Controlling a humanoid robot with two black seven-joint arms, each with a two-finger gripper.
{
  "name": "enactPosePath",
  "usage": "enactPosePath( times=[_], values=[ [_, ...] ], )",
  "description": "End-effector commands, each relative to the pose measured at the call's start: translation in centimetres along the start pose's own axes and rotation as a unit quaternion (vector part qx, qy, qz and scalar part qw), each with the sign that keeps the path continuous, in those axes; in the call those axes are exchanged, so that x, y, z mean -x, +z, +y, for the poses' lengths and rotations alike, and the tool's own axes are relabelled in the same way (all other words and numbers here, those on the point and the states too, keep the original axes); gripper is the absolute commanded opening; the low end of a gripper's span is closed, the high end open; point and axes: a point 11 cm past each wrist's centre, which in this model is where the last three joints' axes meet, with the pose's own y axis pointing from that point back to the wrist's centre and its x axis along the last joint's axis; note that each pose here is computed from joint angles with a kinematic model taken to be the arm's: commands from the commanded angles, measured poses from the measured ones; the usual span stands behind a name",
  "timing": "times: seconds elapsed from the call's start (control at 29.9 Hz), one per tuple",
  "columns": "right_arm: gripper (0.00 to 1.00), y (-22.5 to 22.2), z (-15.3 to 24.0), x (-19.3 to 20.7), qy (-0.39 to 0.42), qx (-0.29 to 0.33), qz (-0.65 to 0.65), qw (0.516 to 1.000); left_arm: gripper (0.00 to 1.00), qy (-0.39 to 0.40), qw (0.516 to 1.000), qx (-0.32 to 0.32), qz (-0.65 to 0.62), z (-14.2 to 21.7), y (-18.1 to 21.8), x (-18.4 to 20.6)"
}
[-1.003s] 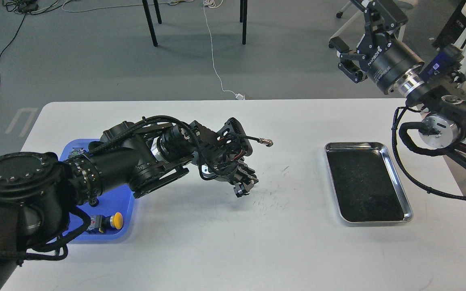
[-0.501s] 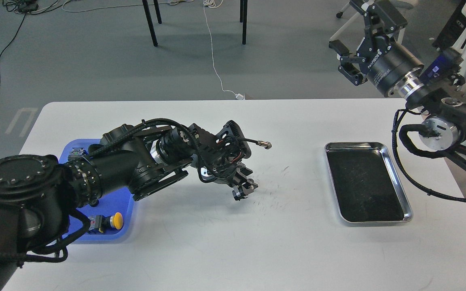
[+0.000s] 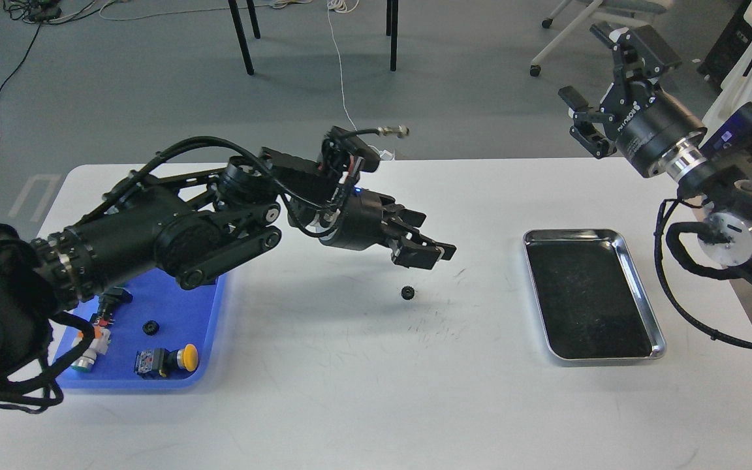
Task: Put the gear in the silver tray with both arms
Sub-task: 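Release the black gear on the table and retract the left arm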
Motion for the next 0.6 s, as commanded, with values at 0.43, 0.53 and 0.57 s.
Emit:
enactPosePath(
  times=[0.43,0.53,0.57],
  values=[
    [0.99,4.0,2.4,2.5,-0.186,0.093,0.221,0.953,0.98,0.418,0.781,0.107,0.452,14.6,-7.3,6.4],
    [0.99,4.1,1.4,3.6,-0.278,0.141,0.338,0.888,0.98,0.459,0.735,0.126,0.483,16.3,-7.9,6.8],
    [0.99,4.1,1.1,3.8,-0.308,0.158,0.384,0.856,0.98,0.47,0.72,0.135,0.493,16.6,-8.0,6.8]
  ],
)
